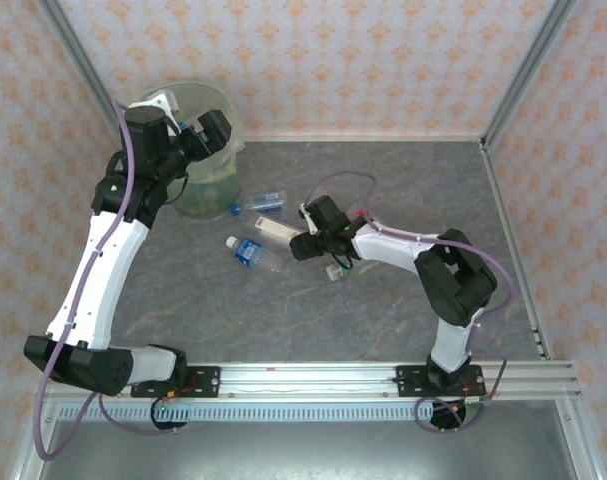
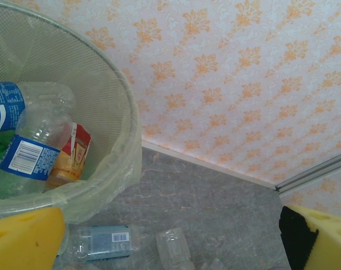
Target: Put the plastic bottles in the bin
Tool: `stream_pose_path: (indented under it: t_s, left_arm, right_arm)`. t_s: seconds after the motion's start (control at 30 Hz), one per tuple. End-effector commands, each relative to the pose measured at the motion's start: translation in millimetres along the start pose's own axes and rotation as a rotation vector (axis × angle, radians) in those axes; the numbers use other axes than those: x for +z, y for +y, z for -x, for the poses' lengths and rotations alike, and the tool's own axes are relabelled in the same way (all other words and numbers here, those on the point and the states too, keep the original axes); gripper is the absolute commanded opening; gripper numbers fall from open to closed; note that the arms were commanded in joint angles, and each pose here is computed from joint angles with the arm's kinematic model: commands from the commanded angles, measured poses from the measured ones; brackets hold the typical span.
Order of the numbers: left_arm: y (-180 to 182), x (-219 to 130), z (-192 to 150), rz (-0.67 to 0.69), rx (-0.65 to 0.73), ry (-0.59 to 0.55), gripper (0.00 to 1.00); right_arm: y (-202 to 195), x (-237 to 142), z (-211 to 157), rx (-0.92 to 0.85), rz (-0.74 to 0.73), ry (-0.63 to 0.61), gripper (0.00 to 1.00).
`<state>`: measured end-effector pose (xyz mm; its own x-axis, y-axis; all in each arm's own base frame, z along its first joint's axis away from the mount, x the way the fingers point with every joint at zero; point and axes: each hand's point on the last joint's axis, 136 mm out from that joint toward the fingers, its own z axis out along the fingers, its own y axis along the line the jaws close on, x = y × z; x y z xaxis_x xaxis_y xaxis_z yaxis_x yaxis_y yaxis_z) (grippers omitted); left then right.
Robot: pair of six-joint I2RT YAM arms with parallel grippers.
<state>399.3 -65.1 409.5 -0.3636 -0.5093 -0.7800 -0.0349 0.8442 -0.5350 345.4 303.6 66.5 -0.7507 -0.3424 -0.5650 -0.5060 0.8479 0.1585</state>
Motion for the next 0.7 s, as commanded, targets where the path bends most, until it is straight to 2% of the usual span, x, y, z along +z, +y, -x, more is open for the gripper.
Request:
stream_pose_path:
  t_s: [0.0, 0.3, 0.67]
  left_arm:
    - [-5.2, -6.9, 10.5, -0.003, 0.009, -0.029, 0.99]
    - [-5.2, -4.7, 11.4, 0.002, 0.005, -0.028, 0.99]
    - [-2.1, -2.5, 7.4, 0.007, 0.007, -0.022, 0.99]
  right_arm:
    - [-5.9, 10.8, -4.0, -0.02, -0.018, 0.031, 0.75]
    - [2.5, 16.9, -6.1, -0.027, 0.012, 0.043, 0.77]
    - [21.5, 5.1, 5.3, -0.067, 0.06, 0.028, 0.79]
